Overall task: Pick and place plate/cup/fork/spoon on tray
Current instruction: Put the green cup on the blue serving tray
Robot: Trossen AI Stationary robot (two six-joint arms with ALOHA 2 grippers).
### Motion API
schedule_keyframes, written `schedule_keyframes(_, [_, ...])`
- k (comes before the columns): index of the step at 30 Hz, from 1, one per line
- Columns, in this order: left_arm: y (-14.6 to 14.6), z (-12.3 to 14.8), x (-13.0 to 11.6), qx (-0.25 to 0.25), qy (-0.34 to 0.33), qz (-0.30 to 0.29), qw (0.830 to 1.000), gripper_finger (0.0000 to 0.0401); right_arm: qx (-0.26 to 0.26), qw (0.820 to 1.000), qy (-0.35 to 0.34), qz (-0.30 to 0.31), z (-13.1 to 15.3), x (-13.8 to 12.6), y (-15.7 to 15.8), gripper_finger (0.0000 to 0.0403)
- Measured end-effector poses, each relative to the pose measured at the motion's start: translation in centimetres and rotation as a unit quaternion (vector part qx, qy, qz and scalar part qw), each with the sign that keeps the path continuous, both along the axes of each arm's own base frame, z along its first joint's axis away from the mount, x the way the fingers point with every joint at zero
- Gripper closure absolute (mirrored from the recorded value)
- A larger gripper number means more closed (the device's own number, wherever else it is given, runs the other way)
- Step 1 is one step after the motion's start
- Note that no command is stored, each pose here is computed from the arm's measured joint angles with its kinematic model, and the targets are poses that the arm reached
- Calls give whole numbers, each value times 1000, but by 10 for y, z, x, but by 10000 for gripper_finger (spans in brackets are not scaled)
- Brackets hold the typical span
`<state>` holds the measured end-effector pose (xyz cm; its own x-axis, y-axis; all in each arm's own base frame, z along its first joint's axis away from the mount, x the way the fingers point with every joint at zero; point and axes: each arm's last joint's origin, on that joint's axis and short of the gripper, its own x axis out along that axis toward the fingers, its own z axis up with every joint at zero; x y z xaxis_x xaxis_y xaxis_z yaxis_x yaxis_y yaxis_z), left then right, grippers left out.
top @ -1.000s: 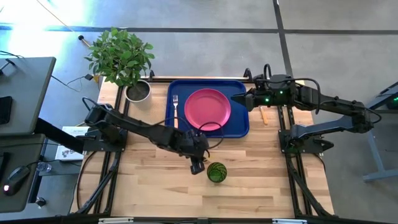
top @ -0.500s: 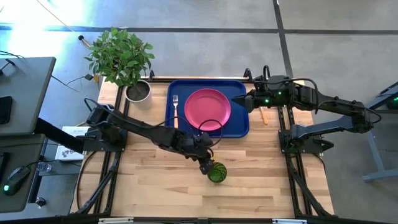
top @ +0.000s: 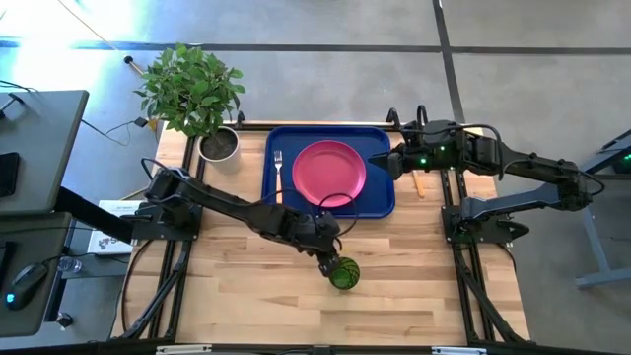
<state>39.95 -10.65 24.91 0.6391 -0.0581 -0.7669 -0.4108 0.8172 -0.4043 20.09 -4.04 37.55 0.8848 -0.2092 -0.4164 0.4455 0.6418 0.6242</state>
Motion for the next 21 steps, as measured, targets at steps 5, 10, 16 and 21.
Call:
schedule_keyframes(5, [-4,-6,3,-2,1,-6,1000,259,-8,1000,10,-5,-1,-1,0,286])
schedule_keyframes(10, [-10,-17,4,-2,20,-20,1000,259,-8,1000,10,-5,-1,-1,0,286])
schedule_keyframes(16, [-12,-23,4,-3,33,-21,999,259,-8,1000,12,-5,-2,-1,0,286])
schedule_keyframes(21, [-12,-24,4,-1,36,-21,999,259,-8,1000,13,-5,-2,-1,0,286])
